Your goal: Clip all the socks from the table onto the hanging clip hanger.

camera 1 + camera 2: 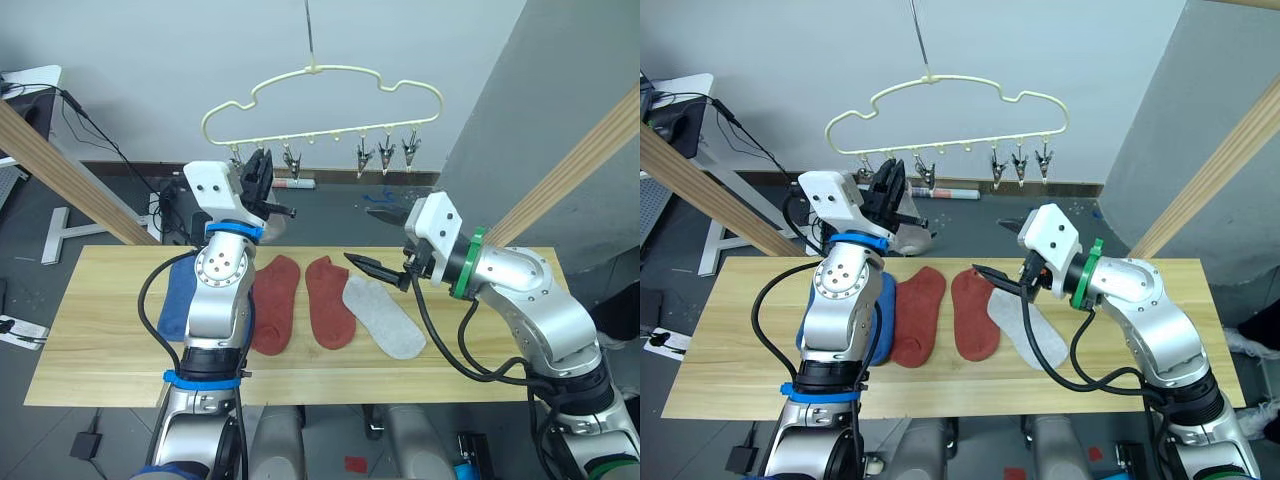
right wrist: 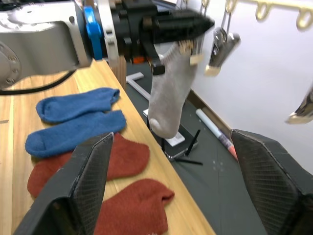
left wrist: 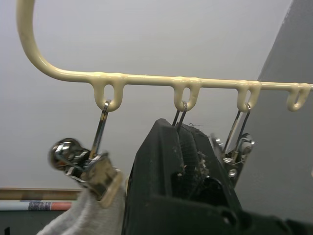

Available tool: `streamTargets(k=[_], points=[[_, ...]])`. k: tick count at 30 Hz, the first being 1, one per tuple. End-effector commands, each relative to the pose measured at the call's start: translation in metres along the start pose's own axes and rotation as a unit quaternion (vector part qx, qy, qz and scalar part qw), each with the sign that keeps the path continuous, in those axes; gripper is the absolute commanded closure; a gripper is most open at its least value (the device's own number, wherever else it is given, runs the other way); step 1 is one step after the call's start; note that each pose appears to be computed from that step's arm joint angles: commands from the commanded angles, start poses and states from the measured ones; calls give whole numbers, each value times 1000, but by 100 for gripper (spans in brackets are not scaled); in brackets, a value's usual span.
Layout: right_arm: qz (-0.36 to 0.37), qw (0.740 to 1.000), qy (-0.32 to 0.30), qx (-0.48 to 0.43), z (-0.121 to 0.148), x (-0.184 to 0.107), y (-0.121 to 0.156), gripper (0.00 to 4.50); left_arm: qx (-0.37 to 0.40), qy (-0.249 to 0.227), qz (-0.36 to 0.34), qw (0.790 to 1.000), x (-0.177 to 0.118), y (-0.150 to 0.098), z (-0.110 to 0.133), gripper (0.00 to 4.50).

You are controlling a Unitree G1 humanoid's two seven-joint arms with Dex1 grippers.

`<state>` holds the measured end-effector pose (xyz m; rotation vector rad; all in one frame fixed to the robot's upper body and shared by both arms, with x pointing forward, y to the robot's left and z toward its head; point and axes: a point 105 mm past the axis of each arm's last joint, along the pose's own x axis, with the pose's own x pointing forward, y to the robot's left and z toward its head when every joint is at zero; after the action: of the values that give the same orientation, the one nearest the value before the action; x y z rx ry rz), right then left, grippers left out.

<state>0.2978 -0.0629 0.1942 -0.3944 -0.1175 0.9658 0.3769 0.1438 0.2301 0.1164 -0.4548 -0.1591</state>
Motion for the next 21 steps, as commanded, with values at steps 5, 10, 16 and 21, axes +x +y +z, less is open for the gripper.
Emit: streamTargets(k=[5,10,16,21], points=[[-89,990,99,41,-59,1,19,2,7,-20,-13,1000,-3,4,11,450],[-168,970,144,106,-97,11,20,2,6,-17,-22,1000,-3,3,10,450],[-194,954,164,158,-122,33,34,2,6,-18,-31,999,-3,0,11,450],[-181,953,176,168,-142,44,44,38,6,-18,-34,999,-3,1,12,450]])
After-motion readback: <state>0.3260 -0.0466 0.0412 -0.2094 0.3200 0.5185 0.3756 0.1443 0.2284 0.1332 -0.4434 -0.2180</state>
